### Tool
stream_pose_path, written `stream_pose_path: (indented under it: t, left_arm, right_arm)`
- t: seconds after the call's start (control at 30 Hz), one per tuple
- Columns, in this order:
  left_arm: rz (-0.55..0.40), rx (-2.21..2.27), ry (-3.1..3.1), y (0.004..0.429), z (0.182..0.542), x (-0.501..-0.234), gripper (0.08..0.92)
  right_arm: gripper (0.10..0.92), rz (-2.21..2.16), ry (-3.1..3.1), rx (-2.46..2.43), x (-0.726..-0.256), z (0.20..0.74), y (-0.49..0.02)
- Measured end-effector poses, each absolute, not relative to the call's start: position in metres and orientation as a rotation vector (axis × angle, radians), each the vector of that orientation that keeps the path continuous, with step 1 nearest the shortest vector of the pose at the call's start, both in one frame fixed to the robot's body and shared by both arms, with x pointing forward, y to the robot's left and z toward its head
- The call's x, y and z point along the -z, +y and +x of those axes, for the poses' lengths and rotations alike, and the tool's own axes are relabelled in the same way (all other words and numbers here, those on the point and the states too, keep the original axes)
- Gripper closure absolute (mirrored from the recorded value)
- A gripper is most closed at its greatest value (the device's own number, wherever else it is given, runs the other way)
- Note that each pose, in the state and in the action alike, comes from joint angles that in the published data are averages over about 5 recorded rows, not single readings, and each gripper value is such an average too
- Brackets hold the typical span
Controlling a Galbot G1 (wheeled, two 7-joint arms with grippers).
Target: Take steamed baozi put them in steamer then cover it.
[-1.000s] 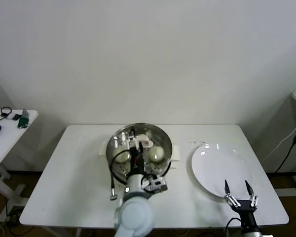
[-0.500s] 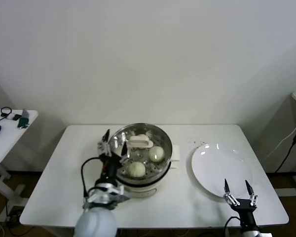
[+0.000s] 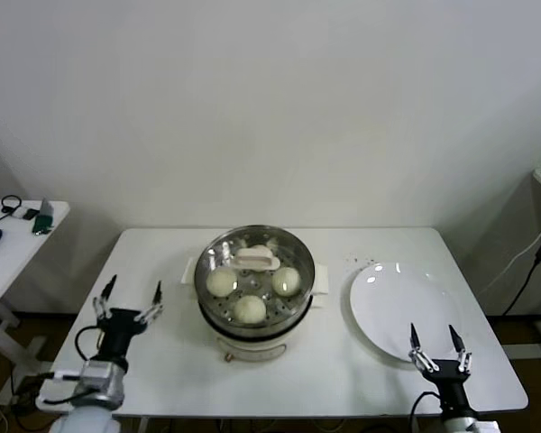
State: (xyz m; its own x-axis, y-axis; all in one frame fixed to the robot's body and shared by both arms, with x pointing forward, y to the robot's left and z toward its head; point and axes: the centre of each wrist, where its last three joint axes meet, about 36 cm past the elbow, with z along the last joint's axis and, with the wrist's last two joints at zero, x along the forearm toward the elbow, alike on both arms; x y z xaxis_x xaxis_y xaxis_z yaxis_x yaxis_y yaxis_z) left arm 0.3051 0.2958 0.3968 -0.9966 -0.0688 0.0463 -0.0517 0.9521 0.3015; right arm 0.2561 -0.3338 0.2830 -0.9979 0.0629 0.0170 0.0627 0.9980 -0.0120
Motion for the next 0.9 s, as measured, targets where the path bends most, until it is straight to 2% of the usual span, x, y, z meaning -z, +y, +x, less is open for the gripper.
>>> stream_pose_path:
  t: [0.23,0.43,0.9]
  left_arm:
    - [0.128,0.239,-3.052,0.32,0.288,-0.352,0.177]
    - [0.145,0.143,-3.046,0.325,0.276,-0.327,0.177]
    - [0.135,0.059,-3.04,0.322,0.258,-0.306,0.177]
  right_arm:
    - [0.2,-0.076,-3.109,-0.016,-0.284,0.256,-0.334]
    - [0.2,-0.065,-3.108,-0.011,-0.284,0.256,-0.335]
    - [0.2,-0.055,-3.11,0.003,-0.285,0.257,-0.333]
